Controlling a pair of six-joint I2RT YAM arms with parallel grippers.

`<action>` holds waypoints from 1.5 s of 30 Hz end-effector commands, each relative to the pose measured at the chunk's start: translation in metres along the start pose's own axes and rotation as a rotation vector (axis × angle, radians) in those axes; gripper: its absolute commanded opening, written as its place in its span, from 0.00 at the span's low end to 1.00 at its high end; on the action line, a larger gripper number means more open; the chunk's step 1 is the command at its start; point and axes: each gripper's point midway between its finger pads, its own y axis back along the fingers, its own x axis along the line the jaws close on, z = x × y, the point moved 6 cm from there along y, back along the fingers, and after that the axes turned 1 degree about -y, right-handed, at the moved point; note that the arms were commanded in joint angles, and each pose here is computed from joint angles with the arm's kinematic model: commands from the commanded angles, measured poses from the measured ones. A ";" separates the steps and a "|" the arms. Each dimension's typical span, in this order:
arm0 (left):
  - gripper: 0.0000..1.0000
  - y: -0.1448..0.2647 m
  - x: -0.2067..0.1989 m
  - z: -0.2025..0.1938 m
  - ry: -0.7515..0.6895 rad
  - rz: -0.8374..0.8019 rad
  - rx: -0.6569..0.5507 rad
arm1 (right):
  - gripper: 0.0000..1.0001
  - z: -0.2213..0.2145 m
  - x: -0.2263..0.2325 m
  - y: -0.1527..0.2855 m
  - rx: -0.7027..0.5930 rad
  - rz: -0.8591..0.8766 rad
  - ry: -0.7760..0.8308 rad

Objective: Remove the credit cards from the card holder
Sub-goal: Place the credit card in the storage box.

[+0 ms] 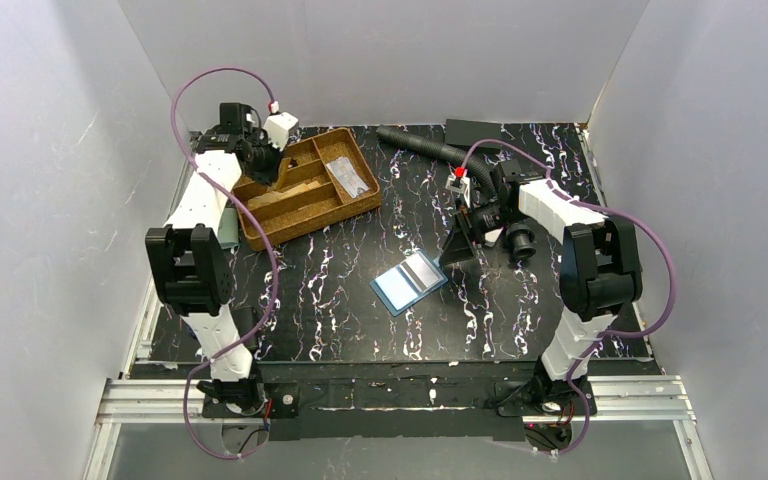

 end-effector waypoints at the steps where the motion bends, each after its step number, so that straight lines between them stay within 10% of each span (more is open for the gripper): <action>1: 0.00 -0.001 0.005 0.004 -0.052 -0.014 0.022 | 0.98 0.007 0.005 0.002 -0.020 0.029 0.026; 45: 0.09 -0.105 0.018 -0.007 -0.256 -0.274 0.052 | 0.99 0.001 0.002 -0.002 -0.004 0.084 -0.001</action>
